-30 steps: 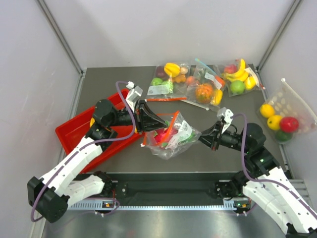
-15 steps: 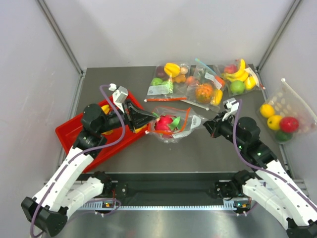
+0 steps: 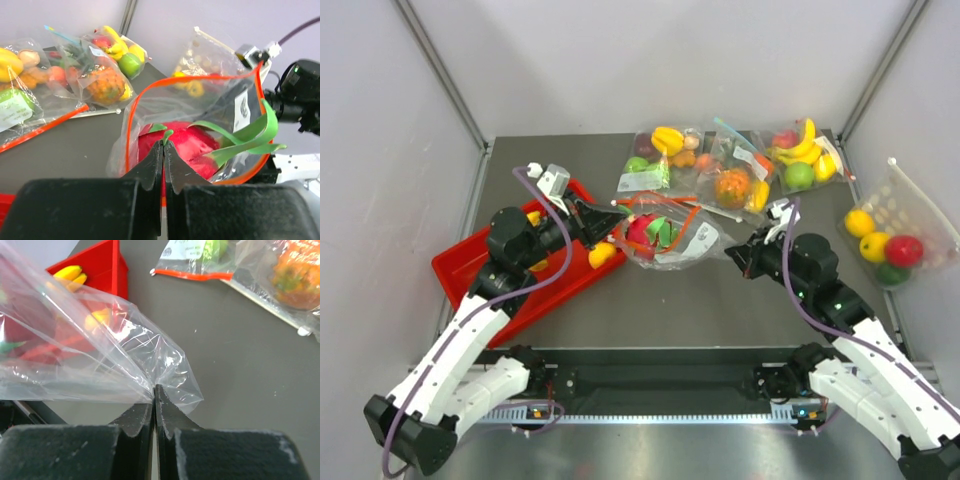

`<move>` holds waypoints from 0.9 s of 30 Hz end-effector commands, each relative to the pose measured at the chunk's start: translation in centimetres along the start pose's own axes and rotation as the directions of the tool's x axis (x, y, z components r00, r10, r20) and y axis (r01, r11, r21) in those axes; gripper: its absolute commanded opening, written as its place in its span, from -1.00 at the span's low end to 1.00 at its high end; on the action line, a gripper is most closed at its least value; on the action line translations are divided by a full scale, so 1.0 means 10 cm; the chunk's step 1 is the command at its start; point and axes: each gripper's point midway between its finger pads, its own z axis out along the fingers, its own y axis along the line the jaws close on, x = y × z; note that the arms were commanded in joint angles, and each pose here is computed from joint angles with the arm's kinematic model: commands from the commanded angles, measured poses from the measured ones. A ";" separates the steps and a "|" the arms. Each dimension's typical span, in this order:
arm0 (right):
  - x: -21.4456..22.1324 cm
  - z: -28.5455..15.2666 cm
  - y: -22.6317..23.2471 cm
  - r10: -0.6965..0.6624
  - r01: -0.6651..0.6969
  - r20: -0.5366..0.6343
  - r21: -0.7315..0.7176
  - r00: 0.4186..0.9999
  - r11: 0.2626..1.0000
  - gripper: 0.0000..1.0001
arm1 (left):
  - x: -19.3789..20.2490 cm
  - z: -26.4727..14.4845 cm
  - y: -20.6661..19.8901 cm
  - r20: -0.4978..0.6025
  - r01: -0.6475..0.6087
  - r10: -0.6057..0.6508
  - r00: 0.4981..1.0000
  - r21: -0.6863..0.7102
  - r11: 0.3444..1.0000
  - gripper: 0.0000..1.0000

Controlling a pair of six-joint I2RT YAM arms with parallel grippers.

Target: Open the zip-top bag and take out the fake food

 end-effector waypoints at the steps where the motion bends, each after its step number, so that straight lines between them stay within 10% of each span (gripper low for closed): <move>1: 0.13 0.05 0.01 -0.012 0.011 -0.037 -0.024 0.999 1.000 -1.00 | -0.73 0.05 -0.23 0.229 -0.070 0.055 0.972 0.058 0.996 -1.00; 21: 0.56 0.47 0.15 0.006 -0.012 -0.164 -0.038 0.986 0.999 -0.99 | -1.40 0.29 -0.49 0.392 -0.054 -0.029 0.919 0.201 0.978 -1.00; 27: 0.59 0.47 0.04 0.012 -0.007 -0.174 0.029 0.985 1.000 -1.00 | -1.49 0.22 -0.17 0.437 -0.076 0.072 0.896 -0.007 0.997 -1.00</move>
